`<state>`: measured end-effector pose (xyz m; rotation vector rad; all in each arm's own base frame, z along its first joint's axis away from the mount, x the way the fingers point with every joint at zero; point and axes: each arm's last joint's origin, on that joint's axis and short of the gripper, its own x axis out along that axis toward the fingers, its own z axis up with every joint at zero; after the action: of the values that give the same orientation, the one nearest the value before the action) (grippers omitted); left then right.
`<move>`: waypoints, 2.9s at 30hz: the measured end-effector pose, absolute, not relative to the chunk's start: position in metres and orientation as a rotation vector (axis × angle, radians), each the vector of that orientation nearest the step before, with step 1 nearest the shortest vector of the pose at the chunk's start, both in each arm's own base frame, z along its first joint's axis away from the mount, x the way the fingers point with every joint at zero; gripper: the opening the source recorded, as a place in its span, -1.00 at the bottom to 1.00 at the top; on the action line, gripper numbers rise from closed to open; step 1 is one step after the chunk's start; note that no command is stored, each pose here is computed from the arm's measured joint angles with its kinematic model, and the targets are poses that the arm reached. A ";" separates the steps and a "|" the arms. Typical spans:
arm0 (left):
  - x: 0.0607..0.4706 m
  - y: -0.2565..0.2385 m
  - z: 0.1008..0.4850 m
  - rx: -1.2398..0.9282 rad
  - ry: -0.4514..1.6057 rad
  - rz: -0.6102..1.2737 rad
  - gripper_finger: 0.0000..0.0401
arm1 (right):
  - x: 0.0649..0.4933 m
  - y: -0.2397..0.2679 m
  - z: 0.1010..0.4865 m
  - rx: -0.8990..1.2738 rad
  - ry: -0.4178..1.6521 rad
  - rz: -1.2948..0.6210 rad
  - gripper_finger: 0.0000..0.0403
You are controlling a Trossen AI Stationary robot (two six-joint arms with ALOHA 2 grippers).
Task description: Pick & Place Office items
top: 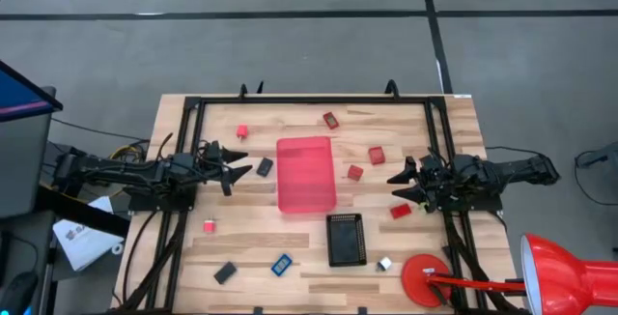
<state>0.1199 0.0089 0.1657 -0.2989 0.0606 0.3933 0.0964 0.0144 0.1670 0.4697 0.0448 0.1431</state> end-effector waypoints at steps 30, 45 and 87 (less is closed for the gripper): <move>0.125 0.009 0.184 -0.952 -0.230 0.294 0.20 | 0.096 0.014 0.167 0.470 0.045 0.143 0.03; 0.151 0.006 0.199 -1.115 -0.286 0.221 0.20 | 0.096 0.014 0.167 0.470 0.044 0.143 0.03; 0.201 0.029 0.230 -0.765 -0.417 0.502 0.20 | 0.043 -0.019 0.252 1.094 -1.246 -0.231 0.03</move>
<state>0.2006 0.0290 0.2305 -0.7654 -0.4170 0.5021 0.0433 -0.0194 0.2515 1.0939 -1.2465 -0.2309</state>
